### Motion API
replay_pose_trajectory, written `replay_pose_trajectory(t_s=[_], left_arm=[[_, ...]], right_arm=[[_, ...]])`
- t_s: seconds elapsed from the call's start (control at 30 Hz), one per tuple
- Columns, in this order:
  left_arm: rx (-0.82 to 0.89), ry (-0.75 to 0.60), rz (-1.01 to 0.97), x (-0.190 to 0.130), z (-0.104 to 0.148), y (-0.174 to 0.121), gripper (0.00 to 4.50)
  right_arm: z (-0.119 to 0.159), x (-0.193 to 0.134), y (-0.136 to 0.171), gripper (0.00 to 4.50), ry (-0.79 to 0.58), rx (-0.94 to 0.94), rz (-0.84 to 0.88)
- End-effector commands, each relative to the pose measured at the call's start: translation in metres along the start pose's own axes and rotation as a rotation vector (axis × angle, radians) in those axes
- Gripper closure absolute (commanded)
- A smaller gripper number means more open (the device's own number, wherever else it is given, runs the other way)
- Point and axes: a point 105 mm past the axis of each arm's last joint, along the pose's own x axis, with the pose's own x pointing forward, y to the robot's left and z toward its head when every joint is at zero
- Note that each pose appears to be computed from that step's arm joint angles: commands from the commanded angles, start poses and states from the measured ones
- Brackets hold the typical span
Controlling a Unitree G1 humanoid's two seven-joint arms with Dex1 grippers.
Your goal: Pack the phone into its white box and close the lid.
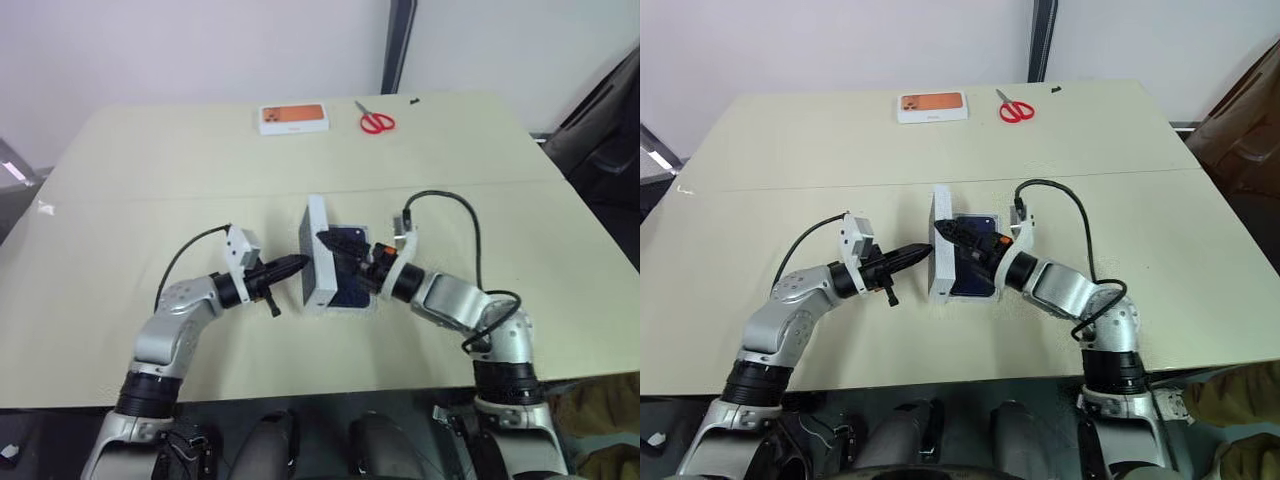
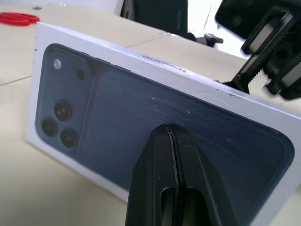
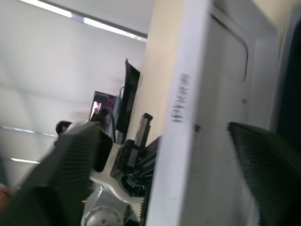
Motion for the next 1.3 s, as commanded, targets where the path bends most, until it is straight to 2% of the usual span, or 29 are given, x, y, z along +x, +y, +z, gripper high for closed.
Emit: replay_pose_trajectory(t_s=[0.03, 0.1, 0.2, 0.37, 0.47, 0.57, 0.67, 0.87, 0.9, 1.0, 1.17, 1.3], left_arm=[[0.032, -0.034, -0.029, 0.013, 0.011, -0.006, 4.5], [0.029, -0.038, -0.038, 0.018, 0.011, -0.008, 4.5], [0.024, -0.035, -0.047, 0.021, 0.009, -0.011, 4.5], [0.057, 0.001, 0.005, 0.009, 0.01, 0.002, 4.5], [0.038, 0.015, 0.073, -0.004, 0.016, 0.018, 4.5], [0.048, 0.073, 0.164, -0.015, 0.009, 0.035, 4.5], [0.023, 0.134, 0.218, -0.021, -0.005, 0.044, 4.5], [-0.037, 0.172, 0.16, -0.002, -0.019, 0.026, 4.5], [-0.046, 0.166, 0.155, 0.001, -0.02, 0.024, 4.5], [-0.06, 0.155, 0.154, 0.01, -0.019, 0.022, 4.5], [-0.065, 0.151, 0.151, 0.019, -0.02, 0.02, 4.5], [-0.064, 0.131, 0.144, 0.025, -0.014, 0.018, 4.5]], right_arm=[[0.033, -0.017, -0.006, 0.05, -0.087, -0.212, -0.067], [0.053, -0.026, -0.016, 0.05, -0.139, -0.329, -0.136], [0.059, -0.031, -0.026, 0.05, -0.113, -0.55, -0.215], [0.053, -0.025, -0.036, 0.05, -0.055, -0.899, -0.283], [0.045, -0.021, -0.037, 0.05, -0.016, -0.997, -0.272], [0.044, -0.018, -0.039, 0.05, 0.007, -1.108, -0.282], [0.049, -0.018, -0.048, 0.88, 0.007, -1.117, -0.318], [0.061, -0.019, -0.049, 4.07, -0.053, -1.092, -0.34], [0.06, -0.019, -0.05, 4.47, -0.039, -1.113, -0.343], [0.058, -0.021, -0.057, 4.47, 0.01, -1.2, -0.381], [0.039, -0.018, -0.058, 4.47, 0.112, -1.233, -0.325], [0.029, -0.014, -0.052, 4.47, 0.104, -1.185, -0.276]])
